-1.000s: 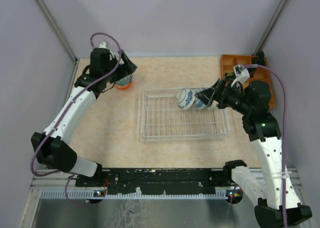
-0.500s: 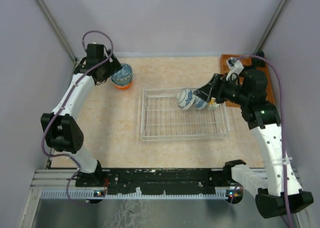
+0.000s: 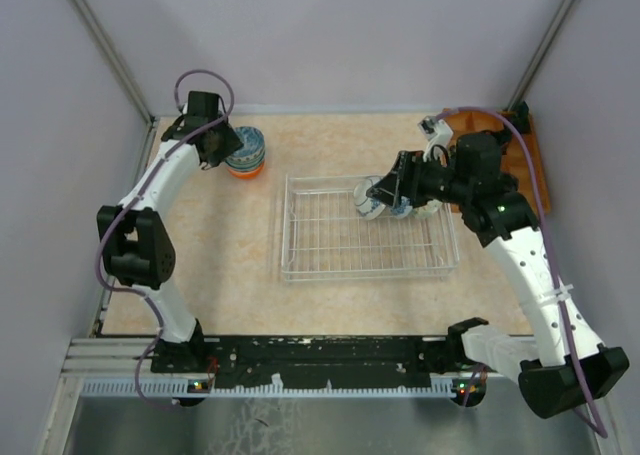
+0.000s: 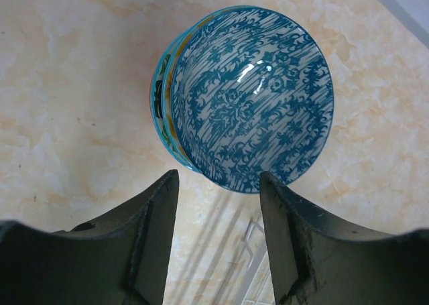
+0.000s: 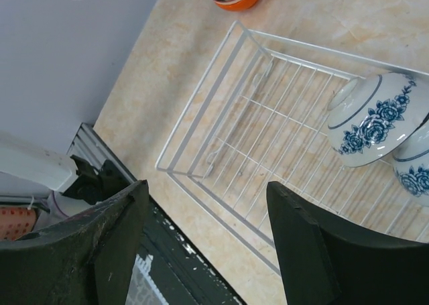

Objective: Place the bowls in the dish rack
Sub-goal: Pick up the bowl from the center of the board.

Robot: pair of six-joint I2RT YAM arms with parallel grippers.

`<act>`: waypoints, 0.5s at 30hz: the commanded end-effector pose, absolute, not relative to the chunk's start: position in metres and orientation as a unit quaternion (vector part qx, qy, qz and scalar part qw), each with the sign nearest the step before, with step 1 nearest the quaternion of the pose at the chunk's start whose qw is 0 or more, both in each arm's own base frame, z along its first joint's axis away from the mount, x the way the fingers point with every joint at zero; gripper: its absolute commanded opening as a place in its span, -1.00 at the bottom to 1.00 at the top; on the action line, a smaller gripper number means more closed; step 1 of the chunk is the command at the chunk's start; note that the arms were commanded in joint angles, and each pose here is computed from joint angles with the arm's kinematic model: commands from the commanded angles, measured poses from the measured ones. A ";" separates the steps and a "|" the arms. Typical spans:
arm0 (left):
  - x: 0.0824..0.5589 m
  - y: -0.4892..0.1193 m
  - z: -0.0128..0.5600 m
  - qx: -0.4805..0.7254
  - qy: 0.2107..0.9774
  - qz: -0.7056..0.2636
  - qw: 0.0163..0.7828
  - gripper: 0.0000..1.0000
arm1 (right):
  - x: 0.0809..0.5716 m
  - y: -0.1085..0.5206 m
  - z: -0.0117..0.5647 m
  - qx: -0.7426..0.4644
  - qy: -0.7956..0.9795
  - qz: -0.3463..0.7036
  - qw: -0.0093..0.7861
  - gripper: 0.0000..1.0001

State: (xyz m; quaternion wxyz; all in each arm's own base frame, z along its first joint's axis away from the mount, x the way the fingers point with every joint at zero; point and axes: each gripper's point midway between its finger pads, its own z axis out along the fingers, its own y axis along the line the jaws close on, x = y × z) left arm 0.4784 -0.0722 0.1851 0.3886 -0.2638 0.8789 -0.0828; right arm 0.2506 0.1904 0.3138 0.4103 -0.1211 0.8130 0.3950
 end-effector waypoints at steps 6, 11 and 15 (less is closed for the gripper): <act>0.499 -0.074 0.170 -0.284 0.879 -0.083 0.375 0.01 | 0.253 0.206 0.313 -0.149 0.802 0.404 0.414 0.43; 0.505 -0.077 0.162 -0.282 0.883 -0.083 0.366 -0.26 | 0.252 0.209 0.312 -0.154 0.802 0.405 0.410 0.43; 0.507 -0.078 0.163 -0.279 0.883 -0.085 0.367 -0.54 | 0.251 0.210 0.309 -0.156 0.803 0.406 0.408 0.43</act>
